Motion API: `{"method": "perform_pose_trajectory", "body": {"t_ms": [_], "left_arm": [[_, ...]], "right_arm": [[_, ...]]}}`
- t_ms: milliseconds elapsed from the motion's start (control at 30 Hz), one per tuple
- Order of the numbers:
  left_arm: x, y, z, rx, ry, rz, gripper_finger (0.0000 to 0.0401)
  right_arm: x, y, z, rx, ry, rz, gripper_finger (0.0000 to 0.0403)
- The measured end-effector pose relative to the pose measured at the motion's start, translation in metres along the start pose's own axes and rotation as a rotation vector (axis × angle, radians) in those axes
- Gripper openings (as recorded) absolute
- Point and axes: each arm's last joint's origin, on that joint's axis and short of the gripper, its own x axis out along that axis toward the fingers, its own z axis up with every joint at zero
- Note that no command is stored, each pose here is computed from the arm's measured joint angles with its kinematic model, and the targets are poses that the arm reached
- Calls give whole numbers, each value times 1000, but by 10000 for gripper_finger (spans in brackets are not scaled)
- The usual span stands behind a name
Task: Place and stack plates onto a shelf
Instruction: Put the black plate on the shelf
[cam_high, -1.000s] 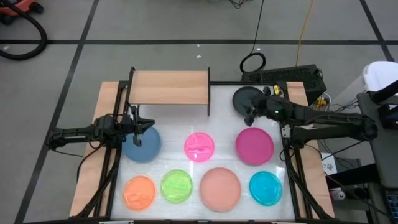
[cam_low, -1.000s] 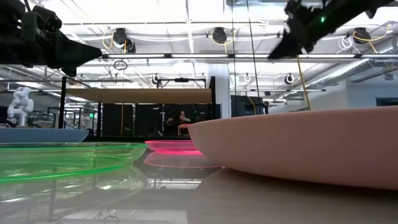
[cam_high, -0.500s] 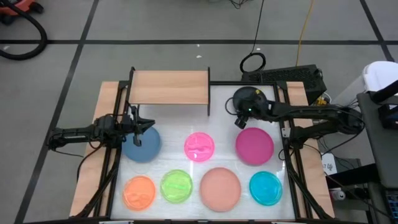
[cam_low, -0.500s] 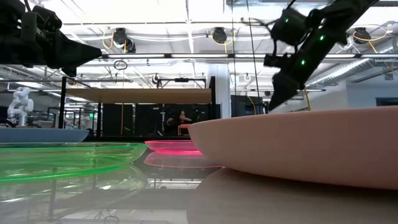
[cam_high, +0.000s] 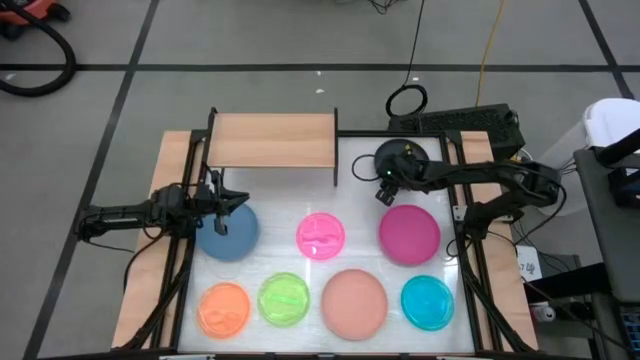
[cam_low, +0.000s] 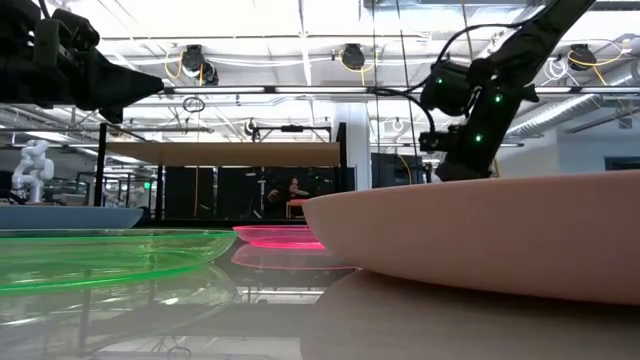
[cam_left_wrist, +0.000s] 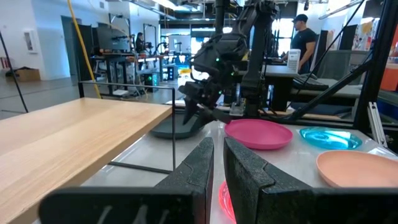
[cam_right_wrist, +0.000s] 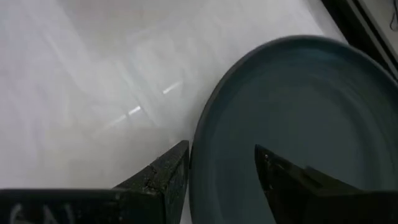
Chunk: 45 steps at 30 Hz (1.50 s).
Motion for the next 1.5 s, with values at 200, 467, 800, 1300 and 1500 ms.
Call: {"method": "perform_pose_trajectory", "body": {"t_ms": [200, 467, 800, 1300, 1500], "left_arm": [[0, 0, 0, 0, 0, 0, 42], [0, 0, 0, 0, 0, 0, 42], [0, 0, 0, 0, 0, 0, 42], [0, 0, 0, 0, 0, 0, 42], [0, 0, 0, 0, 0, 0, 42]], "right_arm": [[11, -6, -3, 16, 47, -21, 167], [14, -6, -7, -13, 77, -19, 75], [-42, -3, 15, 6, -171, -80, 3], [-209, 23, 140, -116, -805, -34, 1], [-187, 56, 181, -267, -780, -33, 1]]}}
